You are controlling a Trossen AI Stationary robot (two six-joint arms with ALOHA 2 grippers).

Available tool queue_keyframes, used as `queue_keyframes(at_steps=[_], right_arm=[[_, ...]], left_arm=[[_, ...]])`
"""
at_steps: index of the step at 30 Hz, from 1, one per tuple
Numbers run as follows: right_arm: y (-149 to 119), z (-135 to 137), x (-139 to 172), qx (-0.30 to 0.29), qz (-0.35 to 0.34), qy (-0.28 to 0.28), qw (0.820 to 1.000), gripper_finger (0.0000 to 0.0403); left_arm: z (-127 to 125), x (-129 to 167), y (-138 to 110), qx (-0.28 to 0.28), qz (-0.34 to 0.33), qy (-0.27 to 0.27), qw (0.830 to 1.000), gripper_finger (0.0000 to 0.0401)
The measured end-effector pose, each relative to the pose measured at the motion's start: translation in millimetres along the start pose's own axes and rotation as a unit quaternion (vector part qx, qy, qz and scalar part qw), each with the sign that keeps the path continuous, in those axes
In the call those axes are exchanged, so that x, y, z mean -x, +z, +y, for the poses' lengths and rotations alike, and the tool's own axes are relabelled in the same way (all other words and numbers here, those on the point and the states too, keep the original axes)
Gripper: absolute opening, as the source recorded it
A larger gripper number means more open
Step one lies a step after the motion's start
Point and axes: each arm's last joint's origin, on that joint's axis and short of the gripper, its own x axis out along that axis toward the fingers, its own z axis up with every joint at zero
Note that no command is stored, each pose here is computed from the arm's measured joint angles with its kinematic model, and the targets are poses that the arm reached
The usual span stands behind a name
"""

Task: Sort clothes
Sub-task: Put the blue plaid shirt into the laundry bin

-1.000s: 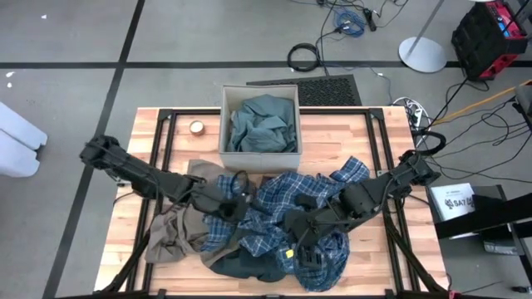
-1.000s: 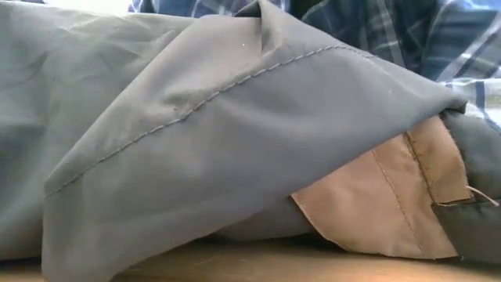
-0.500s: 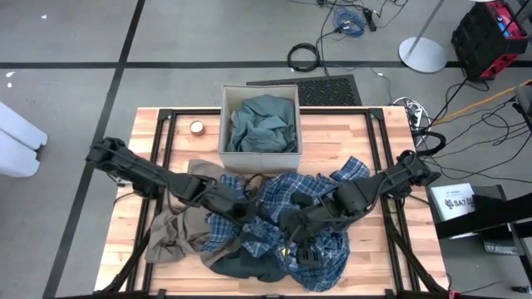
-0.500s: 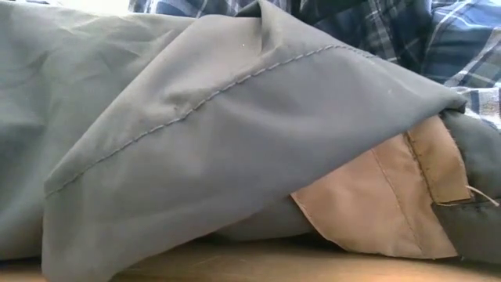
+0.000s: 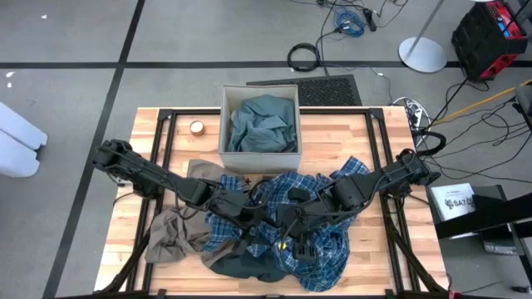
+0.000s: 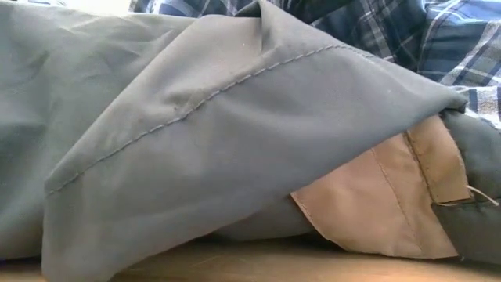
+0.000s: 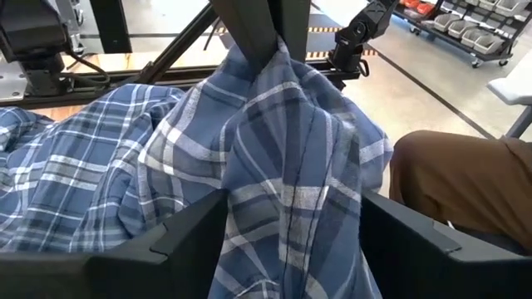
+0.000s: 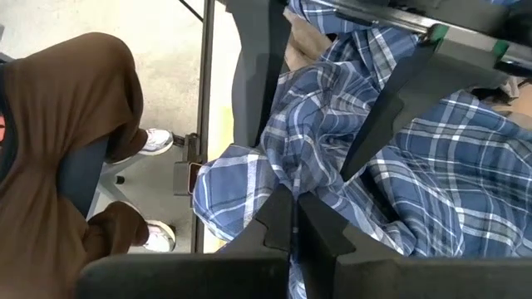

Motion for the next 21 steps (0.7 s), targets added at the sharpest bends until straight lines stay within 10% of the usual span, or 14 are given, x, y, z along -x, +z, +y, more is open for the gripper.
queue_keyframes(at_steps=[11,21], right_arm=[[1.2,-1.4,0.0,-0.014,-0.002,0.001,1.000,0.0008],[1.6,-1.8,0.3,-0.032,-0.003,0.001,0.999,0.0135]], left_arm=[[2.3,0.9,1.1,-0.003,-0.003,0.003,1.000,0.0018],[2.9,17.2,10.1,-0.004,-0.010,0.009,1.000,0.0004]])
